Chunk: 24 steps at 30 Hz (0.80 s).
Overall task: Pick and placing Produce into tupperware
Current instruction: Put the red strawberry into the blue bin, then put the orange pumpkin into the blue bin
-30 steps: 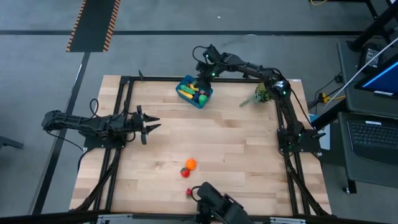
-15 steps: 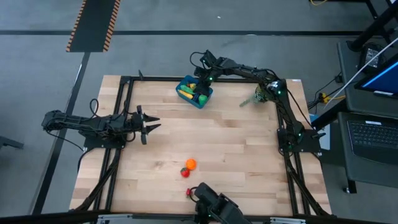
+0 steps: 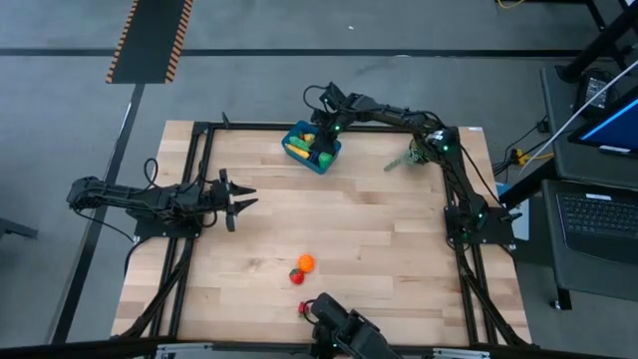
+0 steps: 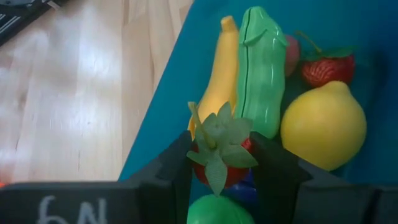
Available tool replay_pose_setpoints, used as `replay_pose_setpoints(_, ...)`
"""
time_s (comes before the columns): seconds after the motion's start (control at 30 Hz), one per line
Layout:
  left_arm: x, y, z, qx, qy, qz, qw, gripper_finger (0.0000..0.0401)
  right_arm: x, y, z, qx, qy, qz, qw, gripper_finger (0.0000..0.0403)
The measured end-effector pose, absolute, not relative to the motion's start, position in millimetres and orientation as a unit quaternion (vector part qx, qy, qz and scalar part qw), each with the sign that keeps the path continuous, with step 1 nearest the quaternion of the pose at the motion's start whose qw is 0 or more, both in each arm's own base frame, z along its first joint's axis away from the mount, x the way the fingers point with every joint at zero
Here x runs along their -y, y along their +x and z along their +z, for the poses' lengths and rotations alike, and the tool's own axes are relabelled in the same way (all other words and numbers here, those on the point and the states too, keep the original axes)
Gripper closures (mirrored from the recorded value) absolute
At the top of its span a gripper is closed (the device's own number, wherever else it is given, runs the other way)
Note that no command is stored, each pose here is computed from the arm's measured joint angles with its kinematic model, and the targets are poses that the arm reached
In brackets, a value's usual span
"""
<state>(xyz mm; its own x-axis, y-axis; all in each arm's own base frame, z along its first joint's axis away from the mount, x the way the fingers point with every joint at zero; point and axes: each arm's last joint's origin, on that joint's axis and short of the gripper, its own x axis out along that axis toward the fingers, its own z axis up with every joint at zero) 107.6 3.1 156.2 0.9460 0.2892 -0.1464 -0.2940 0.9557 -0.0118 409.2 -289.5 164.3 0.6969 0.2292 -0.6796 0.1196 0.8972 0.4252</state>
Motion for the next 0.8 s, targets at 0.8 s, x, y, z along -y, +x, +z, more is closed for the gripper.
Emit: replay_pose_setpoints(0.8, -3, 108, 156, -0.072, -0.015, 0.148, 0.986, 0.0277, 288, 408, 196, -0.415, 0.288, 0.017, 0.863, 0.0195)
